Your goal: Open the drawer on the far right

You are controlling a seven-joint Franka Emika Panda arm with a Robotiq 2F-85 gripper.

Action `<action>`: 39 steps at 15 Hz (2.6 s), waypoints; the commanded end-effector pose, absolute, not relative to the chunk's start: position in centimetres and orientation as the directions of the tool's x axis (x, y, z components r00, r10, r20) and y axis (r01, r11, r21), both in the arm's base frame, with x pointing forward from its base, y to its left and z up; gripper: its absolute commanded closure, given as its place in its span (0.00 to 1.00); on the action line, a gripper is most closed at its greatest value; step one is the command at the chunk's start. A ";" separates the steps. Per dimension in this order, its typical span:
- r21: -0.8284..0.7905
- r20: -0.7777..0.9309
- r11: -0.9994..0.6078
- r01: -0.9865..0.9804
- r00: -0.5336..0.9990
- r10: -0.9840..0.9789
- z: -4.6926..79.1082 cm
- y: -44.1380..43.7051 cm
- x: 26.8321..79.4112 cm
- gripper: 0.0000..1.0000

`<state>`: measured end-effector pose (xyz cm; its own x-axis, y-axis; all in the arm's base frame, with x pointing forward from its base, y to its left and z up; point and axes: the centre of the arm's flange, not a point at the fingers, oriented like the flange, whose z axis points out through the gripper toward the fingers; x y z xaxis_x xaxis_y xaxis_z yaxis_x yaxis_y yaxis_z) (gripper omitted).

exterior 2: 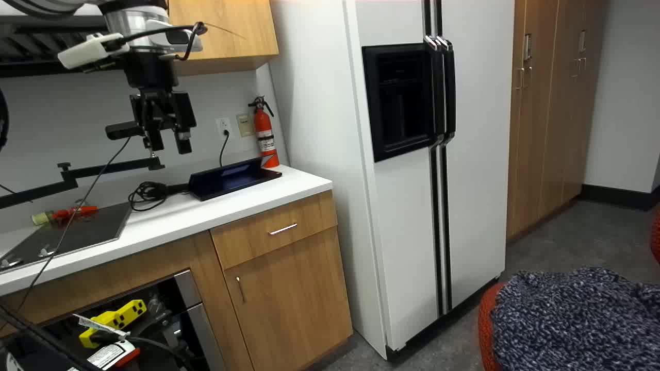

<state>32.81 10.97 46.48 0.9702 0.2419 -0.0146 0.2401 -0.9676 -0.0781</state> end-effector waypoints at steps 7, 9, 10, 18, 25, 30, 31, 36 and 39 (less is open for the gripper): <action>-0.078 -0.016 -0.968 0.240 0.970 0.242 46.4 11.0 32.8 0.00; -0.078 -0.016 -0.968 0.240 0.970 0.242 46.4 11.0 32.8 0.00; -0.078 -0.016 -0.968 0.240 0.970 0.242 46.4 11.0 32.8 0.00; -0.078 -0.016 -0.968 0.240 0.970 0.242 46.4 11.0 32.8 0.00; -0.096 -0.030 -0.960 0.264 0.963 0.268 46.3 10.9 32.9 0.00; -0.079 -0.026 -0.966 0.247 0.968 0.250 46.1 11.0 32.9 0.00; -0.079 -0.026 -0.966 0.247 0.968 0.250 46.1 11.0 32.9 0.00; -0.079 -0.026 -0.966 0.247 0.968 0.250 46.1 11.0 32.9 0.00; -0.079 -0.026 -0.965 0.250 0.967 0.253 46.1 11.0 32.9 0.00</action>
<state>32.93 10.99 46.10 0.9679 0.2500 -0.0263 0.2473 -0.9657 -0.0789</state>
